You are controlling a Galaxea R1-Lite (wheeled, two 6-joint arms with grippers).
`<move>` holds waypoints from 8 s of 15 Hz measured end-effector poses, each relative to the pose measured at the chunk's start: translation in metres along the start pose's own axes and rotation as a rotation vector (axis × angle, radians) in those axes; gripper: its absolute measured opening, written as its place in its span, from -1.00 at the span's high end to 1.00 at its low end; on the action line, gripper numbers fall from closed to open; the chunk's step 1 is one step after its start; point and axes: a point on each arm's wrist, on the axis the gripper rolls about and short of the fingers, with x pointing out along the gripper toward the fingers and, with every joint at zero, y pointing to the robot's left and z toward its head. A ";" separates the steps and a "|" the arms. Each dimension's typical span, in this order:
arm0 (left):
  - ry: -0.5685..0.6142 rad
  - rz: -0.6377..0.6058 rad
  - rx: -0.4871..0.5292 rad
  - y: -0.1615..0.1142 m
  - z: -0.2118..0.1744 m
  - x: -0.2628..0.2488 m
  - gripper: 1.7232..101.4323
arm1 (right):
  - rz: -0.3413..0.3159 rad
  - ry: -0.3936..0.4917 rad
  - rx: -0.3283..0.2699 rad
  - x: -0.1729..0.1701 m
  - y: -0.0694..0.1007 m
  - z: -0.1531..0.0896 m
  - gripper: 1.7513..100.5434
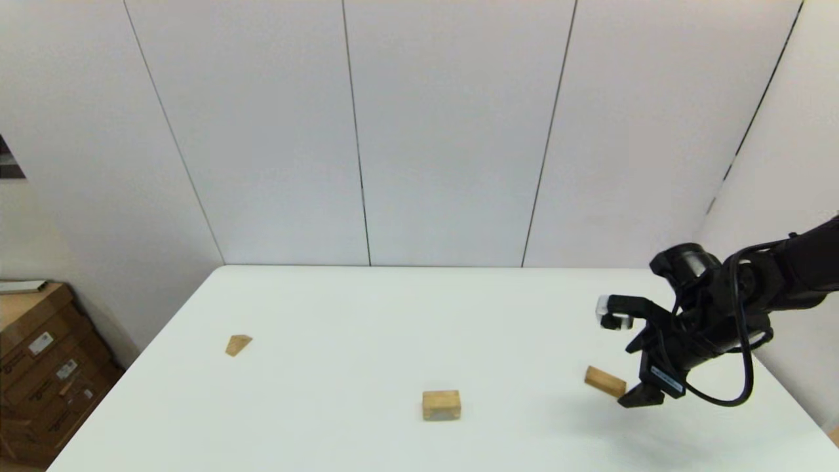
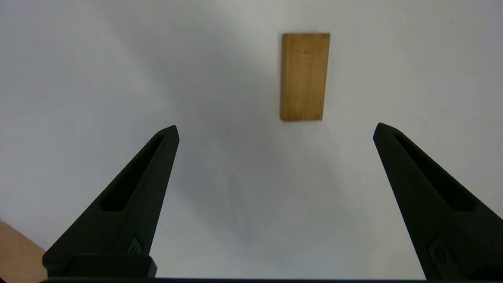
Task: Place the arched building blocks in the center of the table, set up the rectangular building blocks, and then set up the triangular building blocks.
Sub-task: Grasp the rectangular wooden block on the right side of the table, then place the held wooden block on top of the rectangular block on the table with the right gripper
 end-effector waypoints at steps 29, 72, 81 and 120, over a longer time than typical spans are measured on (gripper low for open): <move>0.000 0.000 0.000 0.000 0.000 0.000 -0.93 | 0.038 0.081 0.001 0.062 -0.018 0.018 -0.95; 0.000 0.000 0.000 0.000 0.000 0.000 -0.93 | 0.135 -0.060 -0.372 0.016 0.153 0.187 0.55; 0.000 0.000 0.000 0.000 0.000 0.000 -0.93 | 0.178 0.013 -0.358 0.051 0.151 0.216 0.55; 0.000 0.000 0.000 0.000 0.000 0.000 -0.93 | 0.181 0.056 -0.356 0.090 0.152 0.229 0.55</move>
